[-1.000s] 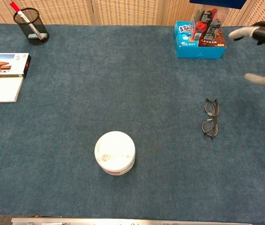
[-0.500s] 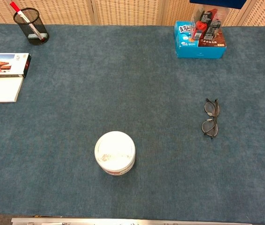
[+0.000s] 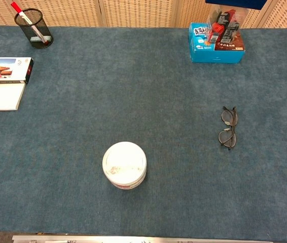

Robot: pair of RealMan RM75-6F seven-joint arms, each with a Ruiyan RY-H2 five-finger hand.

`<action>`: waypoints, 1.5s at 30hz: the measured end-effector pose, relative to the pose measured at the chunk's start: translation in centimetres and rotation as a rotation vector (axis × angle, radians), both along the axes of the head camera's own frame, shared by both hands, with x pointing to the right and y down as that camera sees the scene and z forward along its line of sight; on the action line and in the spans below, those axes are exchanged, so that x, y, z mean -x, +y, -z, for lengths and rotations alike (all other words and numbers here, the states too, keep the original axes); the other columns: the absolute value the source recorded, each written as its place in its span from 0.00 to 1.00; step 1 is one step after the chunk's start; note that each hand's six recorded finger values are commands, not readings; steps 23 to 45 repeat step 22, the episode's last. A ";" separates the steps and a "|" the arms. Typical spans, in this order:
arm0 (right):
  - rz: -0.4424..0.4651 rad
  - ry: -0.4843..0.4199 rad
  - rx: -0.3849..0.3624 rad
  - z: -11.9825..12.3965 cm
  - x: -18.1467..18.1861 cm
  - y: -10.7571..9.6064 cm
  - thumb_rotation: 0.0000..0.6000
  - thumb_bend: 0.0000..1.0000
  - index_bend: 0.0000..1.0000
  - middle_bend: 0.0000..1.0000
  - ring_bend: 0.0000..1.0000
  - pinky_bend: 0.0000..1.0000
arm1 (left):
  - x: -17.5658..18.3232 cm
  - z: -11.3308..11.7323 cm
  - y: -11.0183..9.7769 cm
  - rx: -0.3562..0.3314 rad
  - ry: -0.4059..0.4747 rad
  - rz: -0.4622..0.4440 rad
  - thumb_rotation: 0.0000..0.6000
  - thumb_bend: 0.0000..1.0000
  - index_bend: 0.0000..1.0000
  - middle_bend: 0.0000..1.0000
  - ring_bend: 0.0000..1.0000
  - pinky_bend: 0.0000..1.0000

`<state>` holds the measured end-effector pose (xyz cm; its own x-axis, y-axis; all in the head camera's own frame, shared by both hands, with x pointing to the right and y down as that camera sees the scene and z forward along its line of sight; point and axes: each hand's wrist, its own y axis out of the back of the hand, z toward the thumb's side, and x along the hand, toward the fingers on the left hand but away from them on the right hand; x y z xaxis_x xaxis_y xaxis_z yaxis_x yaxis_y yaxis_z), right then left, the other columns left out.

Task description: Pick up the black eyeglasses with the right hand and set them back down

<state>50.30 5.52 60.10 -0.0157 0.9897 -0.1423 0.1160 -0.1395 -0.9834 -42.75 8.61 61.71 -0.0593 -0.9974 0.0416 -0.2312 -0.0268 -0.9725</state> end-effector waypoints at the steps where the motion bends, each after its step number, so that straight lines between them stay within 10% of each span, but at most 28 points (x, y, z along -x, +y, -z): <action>1: -0.004 -0.006 0.003 -0.1 0.0 0.1 1.00 0.23 0.19 0.24 0.16 0.33 | 0.1 0.0 0.0 0.001 0.002 0.002 1.00 0.51 0.35 0.42 0.36 0.56; 45: 0.043 -0.056 0.060 -1.6 1.1 -0.2 1.00 0.23 0.19 0.24 0.16 0.33 | 0.3 -1.2 0.6 0.049 0.018 0.040 1.00 0.51 0.35 0.42 0.36 0.56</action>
